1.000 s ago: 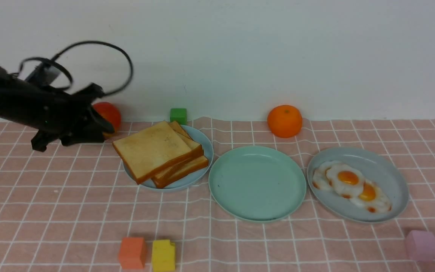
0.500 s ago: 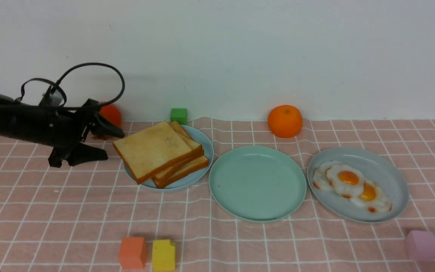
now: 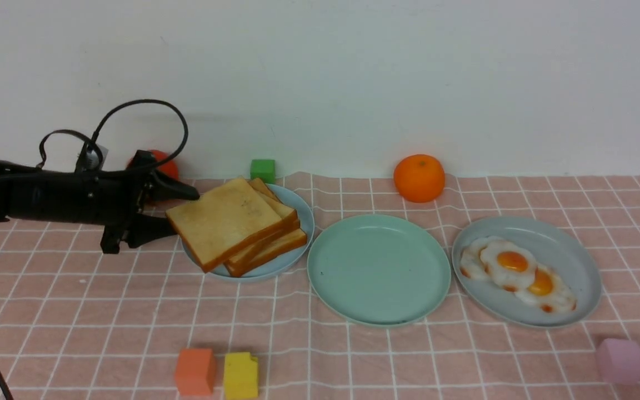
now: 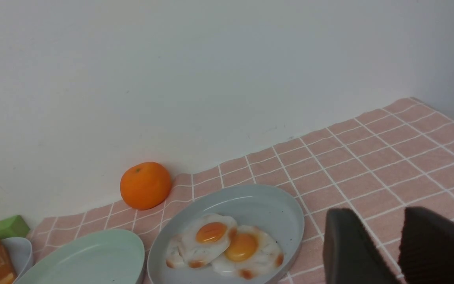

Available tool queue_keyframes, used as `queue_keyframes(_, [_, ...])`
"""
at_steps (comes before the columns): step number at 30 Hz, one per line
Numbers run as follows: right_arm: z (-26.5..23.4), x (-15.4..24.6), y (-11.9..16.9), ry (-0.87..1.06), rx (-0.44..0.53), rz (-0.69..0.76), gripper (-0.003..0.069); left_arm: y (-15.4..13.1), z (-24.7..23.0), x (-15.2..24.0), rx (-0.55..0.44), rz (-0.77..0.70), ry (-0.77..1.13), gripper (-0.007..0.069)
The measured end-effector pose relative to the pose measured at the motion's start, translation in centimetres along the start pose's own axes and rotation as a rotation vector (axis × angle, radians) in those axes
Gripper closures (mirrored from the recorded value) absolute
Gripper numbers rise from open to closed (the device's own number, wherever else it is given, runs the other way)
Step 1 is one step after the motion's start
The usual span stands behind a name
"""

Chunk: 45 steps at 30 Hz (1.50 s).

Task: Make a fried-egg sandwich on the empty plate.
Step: Use the left arm to grab a slice of bread, then use the left arm to put a slice of bread into the empty plate in the middle

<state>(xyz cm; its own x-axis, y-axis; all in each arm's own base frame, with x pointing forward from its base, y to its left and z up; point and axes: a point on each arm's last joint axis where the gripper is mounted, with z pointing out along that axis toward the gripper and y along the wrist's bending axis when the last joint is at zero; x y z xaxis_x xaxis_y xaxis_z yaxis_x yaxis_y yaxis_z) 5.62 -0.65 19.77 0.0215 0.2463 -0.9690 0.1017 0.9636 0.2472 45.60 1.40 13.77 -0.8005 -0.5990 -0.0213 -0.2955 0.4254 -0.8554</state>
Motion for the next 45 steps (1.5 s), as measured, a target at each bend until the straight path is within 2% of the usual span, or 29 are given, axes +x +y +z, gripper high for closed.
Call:
queue_keyframes(5, [0.0, 0.0, 0.0, 0.000, 0.000, 0.000, 0.0419, 0.0, 0.1, 0.1, 0.006, -0.003, 0.010, 0.0205])
queue_keyframes(9, [0.0, 0.0, 0.0, 0.000, 0.000, 0.000, 0.0419, 0.0, 0.1, 0.0, 0.017, -0.011, 0.006, 0.0332])
queue_keyframes(10, [0.0, 0.0, 0.0, 0.000, 0.000, 0.000, 0.0419, 0.0, 0.1, 0.0, 0.016, -0.011, 0.006, 0.0339])
queue_keyframes(13, [0.0, 0.0, 0.0, 0.000, 0.000, 0.000, 0.0419, -0.2, 0.1, 0.1, 0.038, -0.024, 0.012, 0.0466])
queue_keyframes(16, [0.0, 0.0, 0.0, 0.000, 0.000, 0.000, 0.0419, -0.3, 0.0, 0.2, 0.051, -0.030, 0.022, 0.0522])
queue_keyframes(26, [0.0, 0.0, 0.0, 0.000, 0.000, 0.000, 0.0419, -0.8, -1.9, -0.6, 0.152, -0.055, 0.063, 0.0522])
queue_keyframes(33, [0.0, 0.0, 0.0, 0.000, 0.000, 0.000, 0.0419, -2.7, -4.5, -1.0, 0.211, -0.010, 0.057, 0.0522])
queue_keyframes(45, [0.0, 0.0, 0.0, 0.000, 0.000, 0.000, 0.0419, -3.1, 1.5, 1.3, 0.114, 0.032, 0.049, 0.0522])
